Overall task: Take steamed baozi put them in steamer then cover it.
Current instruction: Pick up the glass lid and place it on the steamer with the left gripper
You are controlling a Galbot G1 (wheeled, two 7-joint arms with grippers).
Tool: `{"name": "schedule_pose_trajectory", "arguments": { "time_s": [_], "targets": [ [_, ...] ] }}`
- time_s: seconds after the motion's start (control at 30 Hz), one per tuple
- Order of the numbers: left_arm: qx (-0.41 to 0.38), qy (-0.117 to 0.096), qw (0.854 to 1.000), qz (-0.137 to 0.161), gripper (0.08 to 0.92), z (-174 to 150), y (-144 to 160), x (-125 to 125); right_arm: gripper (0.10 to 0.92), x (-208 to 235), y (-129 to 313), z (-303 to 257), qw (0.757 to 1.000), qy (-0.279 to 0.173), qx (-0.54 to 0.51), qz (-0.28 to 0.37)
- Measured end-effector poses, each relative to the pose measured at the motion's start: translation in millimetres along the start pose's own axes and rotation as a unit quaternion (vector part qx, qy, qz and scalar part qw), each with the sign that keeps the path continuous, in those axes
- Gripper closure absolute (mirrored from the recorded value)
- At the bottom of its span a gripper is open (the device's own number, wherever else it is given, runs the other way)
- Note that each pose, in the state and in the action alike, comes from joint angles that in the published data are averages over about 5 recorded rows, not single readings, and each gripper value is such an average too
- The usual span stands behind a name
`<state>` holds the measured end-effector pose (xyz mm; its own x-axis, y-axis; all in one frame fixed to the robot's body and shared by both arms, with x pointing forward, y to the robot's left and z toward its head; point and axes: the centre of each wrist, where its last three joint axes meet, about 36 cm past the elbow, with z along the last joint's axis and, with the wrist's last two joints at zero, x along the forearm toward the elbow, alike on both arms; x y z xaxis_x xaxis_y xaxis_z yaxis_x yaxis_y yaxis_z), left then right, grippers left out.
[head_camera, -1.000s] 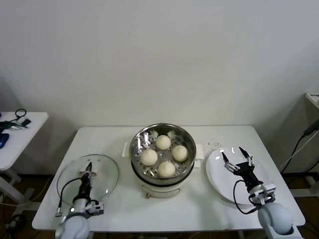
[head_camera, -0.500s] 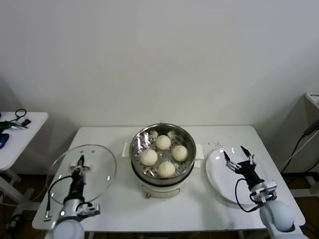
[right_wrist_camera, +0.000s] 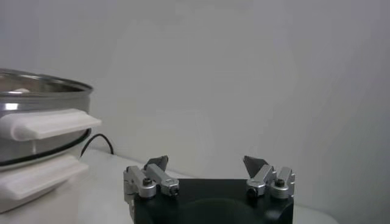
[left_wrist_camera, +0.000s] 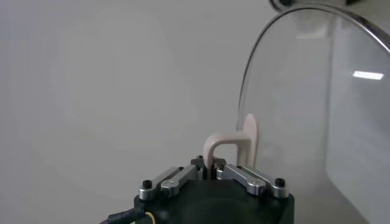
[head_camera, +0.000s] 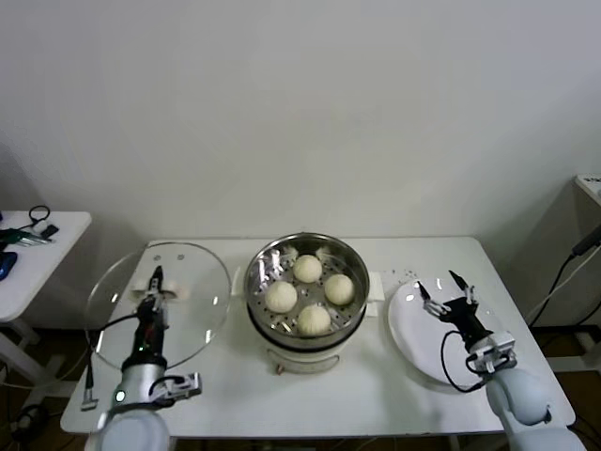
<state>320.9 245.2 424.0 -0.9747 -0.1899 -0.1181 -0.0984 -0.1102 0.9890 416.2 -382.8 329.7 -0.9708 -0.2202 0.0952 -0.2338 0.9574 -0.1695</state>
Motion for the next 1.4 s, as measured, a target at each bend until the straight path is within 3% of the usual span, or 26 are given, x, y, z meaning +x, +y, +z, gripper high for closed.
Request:
{"name": "schedule_pose_trajectory", "arguments": {
  "time_s": [0.4, 0.67, 1.4],
  "targets": [
    [0.024, -0.040, 0.999, 0.006, 0.842, -69, 39, -15, 0.200, -13, -5, 6, 1.000, 0.007, 0.007, 0.000],
    [0.034, -0.062, 0.997, 0.027, 0.842, -119, 48, -16, 0.200, -15, -11, 11, 1.000, 0.012, 0.010, 0.005],
    [0.083, -0.082, 0.992, 0.047, 0.842, -236, 66, -26, 0.200, 7, -36, 32, 0.999, 0.035, 0.018, 0.034]
  ]
}}
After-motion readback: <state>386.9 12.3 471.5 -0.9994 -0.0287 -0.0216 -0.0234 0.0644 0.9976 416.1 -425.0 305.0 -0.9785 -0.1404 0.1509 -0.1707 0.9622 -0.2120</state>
